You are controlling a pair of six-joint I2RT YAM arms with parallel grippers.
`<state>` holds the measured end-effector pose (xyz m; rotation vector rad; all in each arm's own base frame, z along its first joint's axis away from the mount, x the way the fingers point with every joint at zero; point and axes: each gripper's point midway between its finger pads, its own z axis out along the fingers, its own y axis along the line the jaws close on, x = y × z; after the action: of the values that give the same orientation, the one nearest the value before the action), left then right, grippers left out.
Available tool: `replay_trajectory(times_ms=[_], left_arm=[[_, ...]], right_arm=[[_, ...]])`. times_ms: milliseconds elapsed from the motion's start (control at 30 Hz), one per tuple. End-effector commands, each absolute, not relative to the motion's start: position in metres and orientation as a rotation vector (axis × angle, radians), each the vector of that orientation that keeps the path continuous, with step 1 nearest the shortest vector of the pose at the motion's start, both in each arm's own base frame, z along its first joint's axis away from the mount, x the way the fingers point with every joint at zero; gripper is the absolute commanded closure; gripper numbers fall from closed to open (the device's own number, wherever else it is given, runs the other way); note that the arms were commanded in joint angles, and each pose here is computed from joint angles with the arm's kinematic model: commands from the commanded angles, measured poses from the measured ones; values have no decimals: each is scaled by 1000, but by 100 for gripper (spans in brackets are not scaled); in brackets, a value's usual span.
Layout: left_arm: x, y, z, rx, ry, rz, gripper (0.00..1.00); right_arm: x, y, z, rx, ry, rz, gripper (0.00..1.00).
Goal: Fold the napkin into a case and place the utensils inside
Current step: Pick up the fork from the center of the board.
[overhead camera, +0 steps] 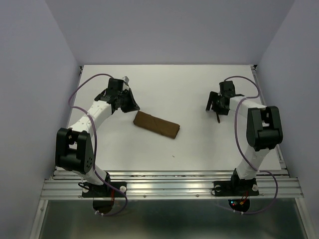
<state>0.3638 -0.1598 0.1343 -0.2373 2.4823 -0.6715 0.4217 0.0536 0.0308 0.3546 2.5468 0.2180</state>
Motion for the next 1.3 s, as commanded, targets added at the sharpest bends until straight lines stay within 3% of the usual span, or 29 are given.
replay_trajectory(times_ms=[0, 400, 867, 1267], left_arm=[[365, -166, 142, -199, 2460, -690, 100], [357, -161, 139, -213, 2472, -659, 100], [357, -163, 137, -212, 2475, -668, 100], [354, -161, 139, -196, 2474, -661, 100]], right_arm=[[412, 122, 31, 179, 2597, 423, 24], [466, 222, 57, -3, 2514, 556, 23], [484, 155, 90, -417, 2364, 15, 17], [494, 155, 76, -695, 2303, 78, 25]])
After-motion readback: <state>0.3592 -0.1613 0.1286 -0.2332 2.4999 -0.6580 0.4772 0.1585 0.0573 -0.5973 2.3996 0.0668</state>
